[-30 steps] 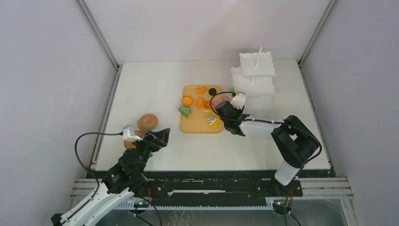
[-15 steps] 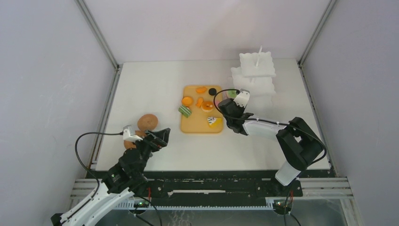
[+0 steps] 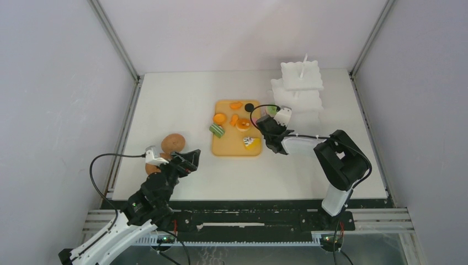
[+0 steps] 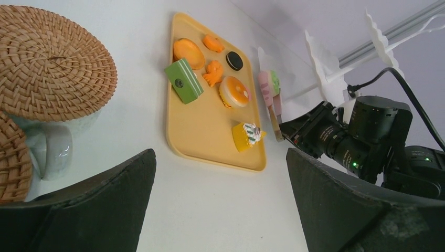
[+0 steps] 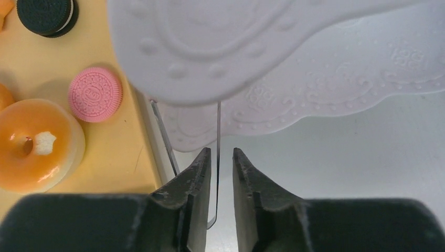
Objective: Serve the afternoon tea
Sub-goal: Pick up the clamp from the desert table.
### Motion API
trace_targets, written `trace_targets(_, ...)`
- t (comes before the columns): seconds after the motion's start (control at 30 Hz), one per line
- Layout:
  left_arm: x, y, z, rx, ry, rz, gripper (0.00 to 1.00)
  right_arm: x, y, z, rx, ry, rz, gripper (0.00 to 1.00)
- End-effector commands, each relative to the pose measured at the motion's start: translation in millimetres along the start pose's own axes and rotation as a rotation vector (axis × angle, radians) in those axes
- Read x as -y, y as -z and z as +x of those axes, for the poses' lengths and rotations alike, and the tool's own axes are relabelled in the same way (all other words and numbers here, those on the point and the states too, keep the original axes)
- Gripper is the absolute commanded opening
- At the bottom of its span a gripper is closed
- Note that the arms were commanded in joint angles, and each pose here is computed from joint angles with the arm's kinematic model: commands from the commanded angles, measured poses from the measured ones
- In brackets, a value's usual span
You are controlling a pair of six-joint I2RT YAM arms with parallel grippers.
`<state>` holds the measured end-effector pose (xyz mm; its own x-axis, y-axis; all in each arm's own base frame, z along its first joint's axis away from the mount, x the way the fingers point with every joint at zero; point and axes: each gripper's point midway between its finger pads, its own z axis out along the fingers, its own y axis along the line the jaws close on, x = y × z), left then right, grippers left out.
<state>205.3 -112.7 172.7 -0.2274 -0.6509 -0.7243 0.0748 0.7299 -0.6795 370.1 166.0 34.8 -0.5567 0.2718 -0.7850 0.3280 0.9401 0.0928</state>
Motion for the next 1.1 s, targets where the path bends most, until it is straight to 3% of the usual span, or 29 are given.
trace_targets(0.0,3.9,-3.0,-6.6,0.031,0.004,0.007,0.99,-14.5,-2.9,-16.0,0.021,-0.069,-0.034,0.26)
trace_targets(0.5,2.2,-2.8,-5.3,0.030,0.005,0.004,0.99,-15.4,1.4,-22.8,0.028,-0.130,-0.065,0.00)
trace_targets(1.07,3.6,-2.7,-3.8,0.020,0.008,0.008,0.98,-4.0,6.2,-32.4,0.053,-0.174,-0.063,0.00)
